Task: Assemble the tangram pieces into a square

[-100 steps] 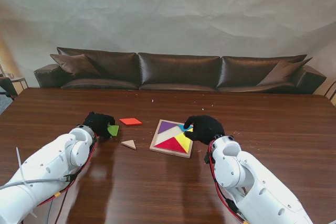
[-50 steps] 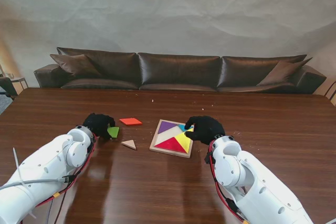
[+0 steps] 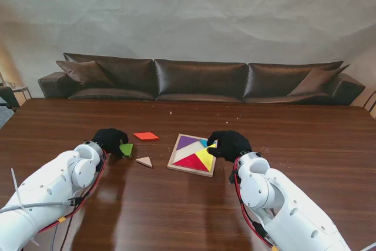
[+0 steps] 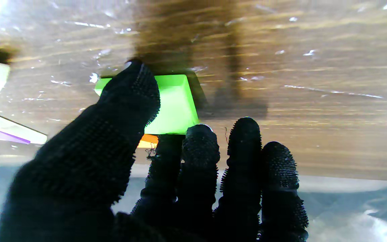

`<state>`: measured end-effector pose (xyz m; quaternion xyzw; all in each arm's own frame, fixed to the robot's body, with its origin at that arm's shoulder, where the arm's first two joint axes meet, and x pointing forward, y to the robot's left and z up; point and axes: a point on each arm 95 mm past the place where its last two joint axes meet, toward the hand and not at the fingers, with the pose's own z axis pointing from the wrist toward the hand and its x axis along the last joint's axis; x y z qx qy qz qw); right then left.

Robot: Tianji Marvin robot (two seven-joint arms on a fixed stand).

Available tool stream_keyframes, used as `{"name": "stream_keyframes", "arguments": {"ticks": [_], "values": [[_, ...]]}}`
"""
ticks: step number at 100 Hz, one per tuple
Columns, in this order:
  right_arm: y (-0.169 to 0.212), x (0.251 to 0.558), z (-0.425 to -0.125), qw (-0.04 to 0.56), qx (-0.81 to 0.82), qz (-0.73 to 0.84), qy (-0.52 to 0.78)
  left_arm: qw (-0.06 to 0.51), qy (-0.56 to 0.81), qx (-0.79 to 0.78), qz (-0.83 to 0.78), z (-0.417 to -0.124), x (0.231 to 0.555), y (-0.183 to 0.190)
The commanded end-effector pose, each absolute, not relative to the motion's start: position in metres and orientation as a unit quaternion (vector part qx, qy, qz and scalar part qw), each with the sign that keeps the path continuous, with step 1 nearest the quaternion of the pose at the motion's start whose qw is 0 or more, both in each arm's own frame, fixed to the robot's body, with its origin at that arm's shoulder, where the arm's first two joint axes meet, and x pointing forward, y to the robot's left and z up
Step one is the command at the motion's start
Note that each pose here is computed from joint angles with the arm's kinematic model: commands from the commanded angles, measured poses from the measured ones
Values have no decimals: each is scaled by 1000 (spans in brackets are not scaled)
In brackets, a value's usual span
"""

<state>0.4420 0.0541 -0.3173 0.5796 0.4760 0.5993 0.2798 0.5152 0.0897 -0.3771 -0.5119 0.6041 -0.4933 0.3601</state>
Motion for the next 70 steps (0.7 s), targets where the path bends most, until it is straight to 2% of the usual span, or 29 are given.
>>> {"name": "stream_keyframes", "arguments": {"ticks": [1, 70], "values": [[57, 441, -321, 272, 585, 594, 481, 350, 616, -521, -476, -389, 508, 92], [58, 442, -324, 267, 587, 591, 485, 344, 624, -535, -453, -389, 504, 91]]}}
